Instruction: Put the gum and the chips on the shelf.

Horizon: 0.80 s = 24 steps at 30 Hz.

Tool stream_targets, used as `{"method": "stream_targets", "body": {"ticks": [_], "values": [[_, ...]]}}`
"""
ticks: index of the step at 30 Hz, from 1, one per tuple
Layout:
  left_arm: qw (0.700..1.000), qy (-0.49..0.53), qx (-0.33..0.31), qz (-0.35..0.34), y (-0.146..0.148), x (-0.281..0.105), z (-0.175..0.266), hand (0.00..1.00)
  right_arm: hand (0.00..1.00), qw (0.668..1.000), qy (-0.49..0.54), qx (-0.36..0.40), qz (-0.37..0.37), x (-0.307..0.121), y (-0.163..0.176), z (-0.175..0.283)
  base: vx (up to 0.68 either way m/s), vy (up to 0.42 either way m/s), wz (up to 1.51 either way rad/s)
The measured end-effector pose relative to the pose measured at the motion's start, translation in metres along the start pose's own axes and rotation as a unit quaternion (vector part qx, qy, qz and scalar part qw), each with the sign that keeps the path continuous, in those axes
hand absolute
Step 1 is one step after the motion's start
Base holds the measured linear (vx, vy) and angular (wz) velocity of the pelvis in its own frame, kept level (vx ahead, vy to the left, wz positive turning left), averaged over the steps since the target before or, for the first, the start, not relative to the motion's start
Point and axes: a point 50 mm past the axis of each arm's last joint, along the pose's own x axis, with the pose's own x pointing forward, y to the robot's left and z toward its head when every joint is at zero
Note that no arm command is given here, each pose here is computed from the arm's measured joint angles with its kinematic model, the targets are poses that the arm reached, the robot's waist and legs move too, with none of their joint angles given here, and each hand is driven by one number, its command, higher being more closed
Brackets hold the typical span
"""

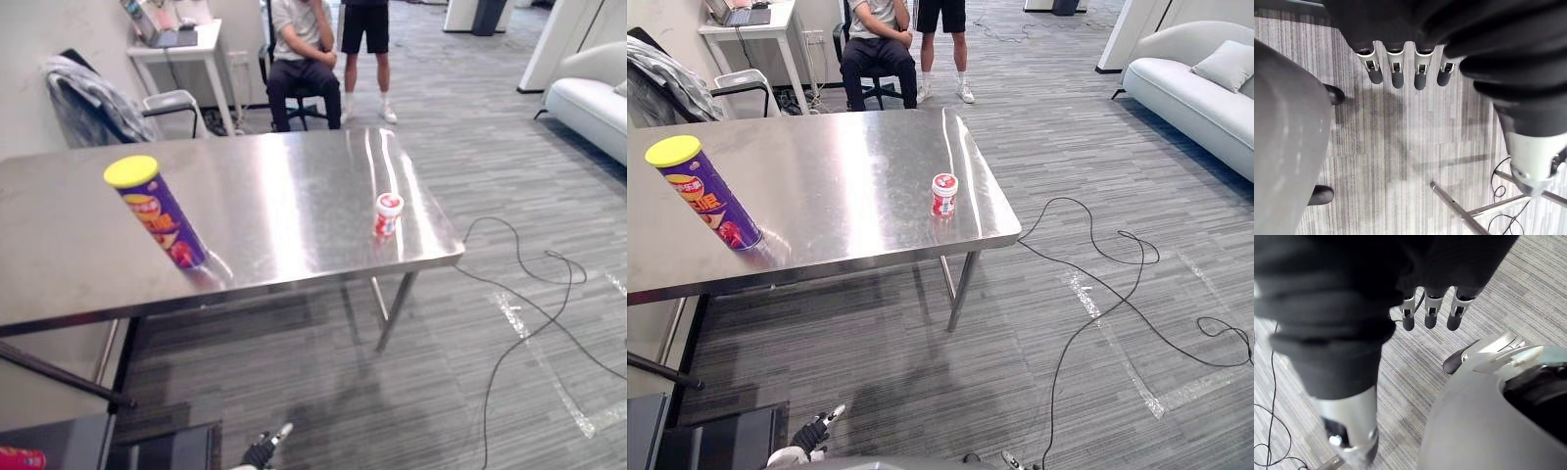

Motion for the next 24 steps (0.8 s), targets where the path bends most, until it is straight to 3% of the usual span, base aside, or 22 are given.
{"method": "stream_targets", "body": {"ticks": [2, 11, 15, 24], "values": [[1.000, -0.005, -0.003, -0.009, -0.008, 0.001, 0.002, 0.00, 0.00, 1.000, -0.015, 0.011, -0.001, 0.001, 0.000, 0.009, -0.11, 0.079, 0.33], [0.999, -0.031, -0.026, 0.013, 0.008, 0.001, 0.013, 0.00, 0.00, 0.998, 0.008, 0.058, 0.000, -0.005, 0.005, -0.018, 0.09, -0.062, 0.76], [1.000, -0.009, -0.018, -0.011, -0.010, 0.000, 0.000, 0.00, 0.00, 0.999, -0.017, 0.035, 0.001, -0.001, -0.005, 0.003, 0.21, -0.131, 0.04], [1.000, -0.008, 0.013, -0.017, -0.005, 0.000, 0.003, 0.00, 0.00, 1.000, -0.011, 0.013, 0.011, -0.001, 0.001, 0.002, 0.12, -0.003, 0.10]]}}
